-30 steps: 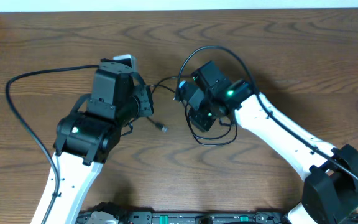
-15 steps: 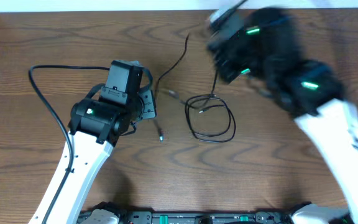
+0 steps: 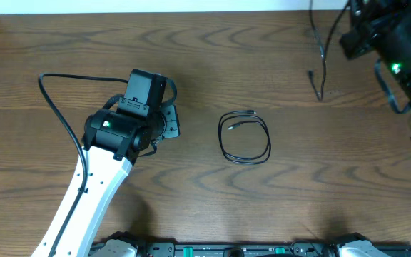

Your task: Untangle cables

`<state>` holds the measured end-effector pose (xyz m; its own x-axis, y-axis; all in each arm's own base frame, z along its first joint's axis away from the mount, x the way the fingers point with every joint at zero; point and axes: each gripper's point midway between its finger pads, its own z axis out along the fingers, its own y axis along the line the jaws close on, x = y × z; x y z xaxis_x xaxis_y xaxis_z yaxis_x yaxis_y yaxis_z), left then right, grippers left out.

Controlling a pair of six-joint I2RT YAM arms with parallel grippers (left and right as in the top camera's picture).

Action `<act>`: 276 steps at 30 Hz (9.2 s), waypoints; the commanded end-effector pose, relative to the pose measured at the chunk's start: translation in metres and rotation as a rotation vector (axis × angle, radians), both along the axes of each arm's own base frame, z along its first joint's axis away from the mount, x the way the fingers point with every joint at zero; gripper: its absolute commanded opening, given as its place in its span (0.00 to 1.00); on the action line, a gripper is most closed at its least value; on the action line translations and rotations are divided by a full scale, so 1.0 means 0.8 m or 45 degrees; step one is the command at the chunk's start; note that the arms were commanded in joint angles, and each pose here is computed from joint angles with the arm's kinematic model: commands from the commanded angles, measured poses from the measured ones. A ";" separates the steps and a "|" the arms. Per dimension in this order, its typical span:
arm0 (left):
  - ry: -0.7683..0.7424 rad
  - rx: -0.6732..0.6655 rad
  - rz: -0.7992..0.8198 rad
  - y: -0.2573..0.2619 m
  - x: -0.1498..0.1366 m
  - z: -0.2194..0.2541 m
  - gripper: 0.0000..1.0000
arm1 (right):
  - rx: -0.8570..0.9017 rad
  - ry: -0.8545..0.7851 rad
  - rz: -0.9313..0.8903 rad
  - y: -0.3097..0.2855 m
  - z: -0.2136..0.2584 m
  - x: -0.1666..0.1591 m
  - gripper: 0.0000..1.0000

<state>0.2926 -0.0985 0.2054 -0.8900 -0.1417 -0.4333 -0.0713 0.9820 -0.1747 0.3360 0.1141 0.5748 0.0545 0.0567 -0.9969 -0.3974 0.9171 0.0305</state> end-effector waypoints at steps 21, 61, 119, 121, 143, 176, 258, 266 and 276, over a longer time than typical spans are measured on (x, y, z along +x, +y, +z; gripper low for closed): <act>0.072 0.029 0.000 0.006 -0.014 -0.009 0.36 | 0.231 0.637 -1.043 -0.360 -0.201 0.111 0.01; 0.095 0.001 0.073 0.006 -0.016 -0.014 0.36 | 0.516 1.380 -0.731 -0.375 -0.422 0.116 0.96; 0.626 0.003 -0.396 -0.128 -0.017 -0.218 0.50 | -0.258 1.742 0.307 0.055 -0.737 -0.016 0.31; 0.634 0.010 -0.386 -0.124 -0.017 -0.218 0.46 | -0.267 1.741 0.322 0.062 -0.741 -0.023 0.15; 0.551 -0.045 -0.240 -0.058 0.007 -0.167 0.38 | -0.112 1.332 0.640 0.106 -0.522 0.001 0.01; 0.524 -0.170 -0.251 -0.071 0.017 -0.162 0.54 | -0.315 1.871 -0.044 0.012 -0.650 -0.018 0.38; 0.558 -0.188 -0.255 -0.073 0.009 -0.161 0.65 | -0.114 1.709 0.215 0.052 -0.597 -0.016 0.19; 0.522 -0.216 -0.354 -0.103 0.005 -0.163 0.68 | -0.115 1.714 0.212 0.052 -0.598 -0.017 0.22; 0.469 -0.104 -0.450 -0.125 -0.011 -0.191 0.68 | -0.195 1.777 0.098 0.030 -0.610 -0.027 0.21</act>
<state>0.2888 -0.2024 0.0575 -0.9861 0.1519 -0.0678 0.1657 0.9314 -0.3240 0.3137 0.1447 0.0906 -0.9694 -0.0932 -0.2273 -0.1753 0.9107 0.3741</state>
